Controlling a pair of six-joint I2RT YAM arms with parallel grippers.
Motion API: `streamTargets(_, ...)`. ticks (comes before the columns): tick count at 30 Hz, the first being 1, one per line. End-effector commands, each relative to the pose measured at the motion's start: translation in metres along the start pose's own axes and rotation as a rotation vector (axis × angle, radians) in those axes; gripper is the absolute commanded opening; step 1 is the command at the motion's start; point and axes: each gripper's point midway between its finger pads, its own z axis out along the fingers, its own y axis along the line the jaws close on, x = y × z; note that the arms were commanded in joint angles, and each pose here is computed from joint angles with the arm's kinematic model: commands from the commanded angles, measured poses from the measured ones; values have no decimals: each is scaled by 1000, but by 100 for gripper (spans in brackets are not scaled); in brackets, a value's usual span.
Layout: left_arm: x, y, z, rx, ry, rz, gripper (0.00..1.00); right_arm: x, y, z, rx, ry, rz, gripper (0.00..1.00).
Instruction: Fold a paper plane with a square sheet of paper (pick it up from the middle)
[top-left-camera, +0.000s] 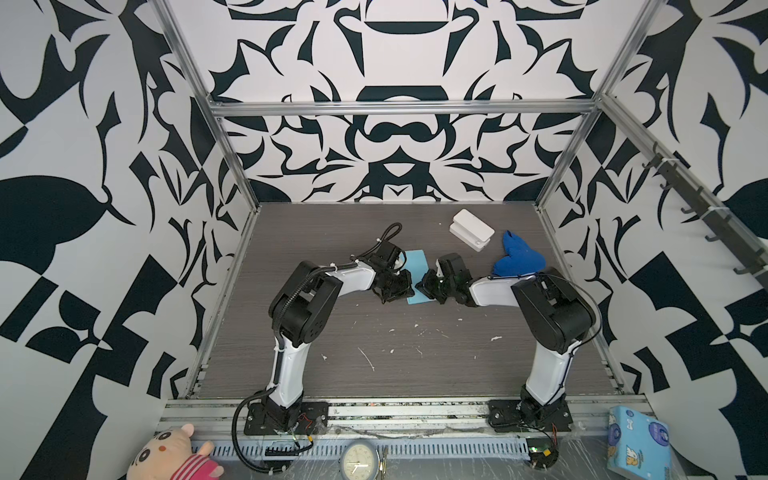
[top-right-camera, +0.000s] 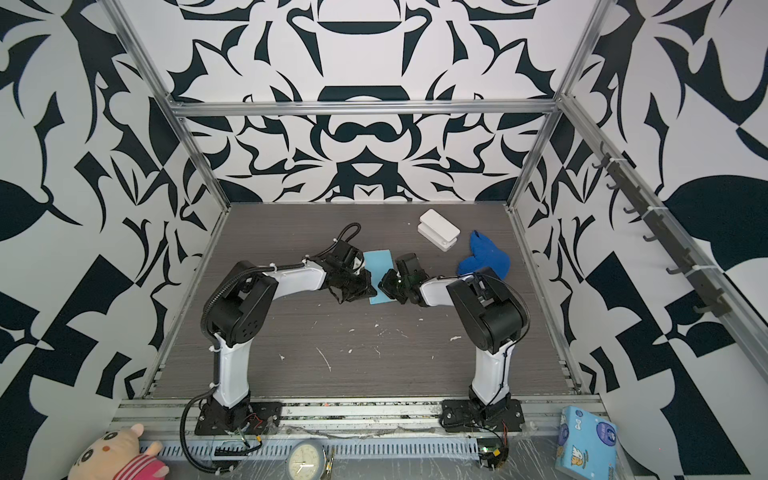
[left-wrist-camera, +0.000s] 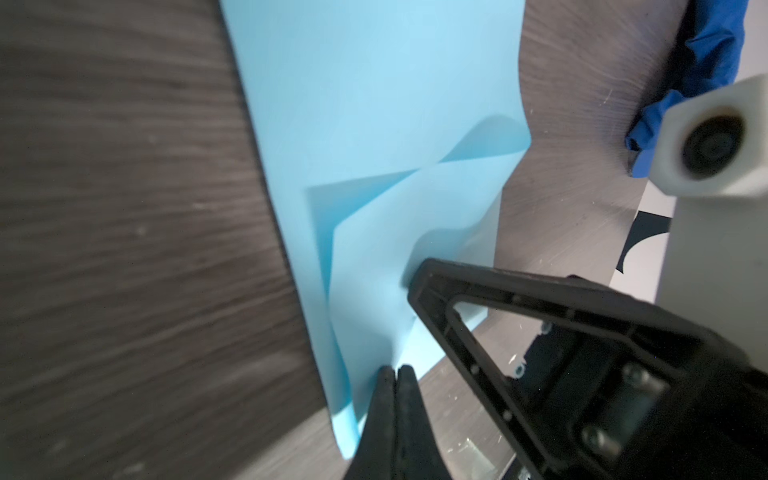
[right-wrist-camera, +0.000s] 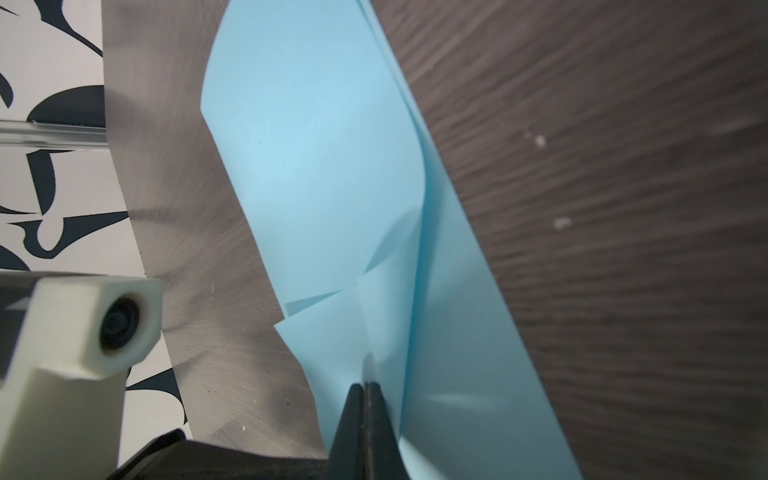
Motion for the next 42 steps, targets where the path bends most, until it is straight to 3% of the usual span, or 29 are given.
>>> streamTargets(1, 3, 19, 8, -70, 22, -25, 0, 3, -23, 0, 90, -3, 9, 0)
streamTargets(6, 15, 39, 9, -138, 60, -44, 0, -4, 2, -8, 56, 17, -123, 0)
streamTargets(10, 19, 43, 8, -159, 68, -47, 0, -13, 27, -21, 45, 69, -342, 0)
streamTargets(14, 19, 44, 8, -162, 72, -43, 0, -4, 32, -22, 32, 204, -571, 0)
streamTargets(17, 19, 44, 7, -167, 73, -41, 0, 1, 32, -23, 21, 284, -654, 0)
streamTargets(26, 18, 44, 7, -169, 72, -36, 0, 12, 20, -23, 42, 439, -765, 0)
streamTargets(42, 23, 50, 6, -191, 91, -39, 0, -40, -10, -14, 281, 332, -841, 0)
